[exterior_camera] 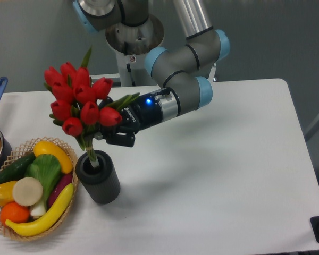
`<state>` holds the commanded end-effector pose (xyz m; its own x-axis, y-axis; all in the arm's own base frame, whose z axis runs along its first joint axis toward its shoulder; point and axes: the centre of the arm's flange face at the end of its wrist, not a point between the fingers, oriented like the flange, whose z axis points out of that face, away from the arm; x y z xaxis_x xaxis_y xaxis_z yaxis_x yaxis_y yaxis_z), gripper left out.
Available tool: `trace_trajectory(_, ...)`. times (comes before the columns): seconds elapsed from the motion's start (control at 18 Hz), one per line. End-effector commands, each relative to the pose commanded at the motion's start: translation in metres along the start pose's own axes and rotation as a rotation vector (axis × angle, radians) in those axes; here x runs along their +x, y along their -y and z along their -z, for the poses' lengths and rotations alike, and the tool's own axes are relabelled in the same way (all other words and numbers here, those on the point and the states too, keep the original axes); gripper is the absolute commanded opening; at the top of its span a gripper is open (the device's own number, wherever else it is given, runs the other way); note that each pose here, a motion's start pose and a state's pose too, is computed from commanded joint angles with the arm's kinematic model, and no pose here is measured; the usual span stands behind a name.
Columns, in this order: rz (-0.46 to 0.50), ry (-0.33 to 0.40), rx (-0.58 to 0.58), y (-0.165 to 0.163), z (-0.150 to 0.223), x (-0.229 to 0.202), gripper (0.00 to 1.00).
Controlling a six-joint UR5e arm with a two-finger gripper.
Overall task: Insert the flowers into the vase
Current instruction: 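Lower the tulip stems into the vase opening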
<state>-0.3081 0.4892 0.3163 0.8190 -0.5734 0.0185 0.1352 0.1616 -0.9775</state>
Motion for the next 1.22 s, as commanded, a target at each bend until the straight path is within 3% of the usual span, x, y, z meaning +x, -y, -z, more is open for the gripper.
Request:
trace_trajectory(0.83,0.052,0.014,-0.041,-0.073,0.008,-0.009,0.21)
trace_trajectory(1.22,0.020,0.026,-0.043,-0.105,0.015,-0.002,0.22)
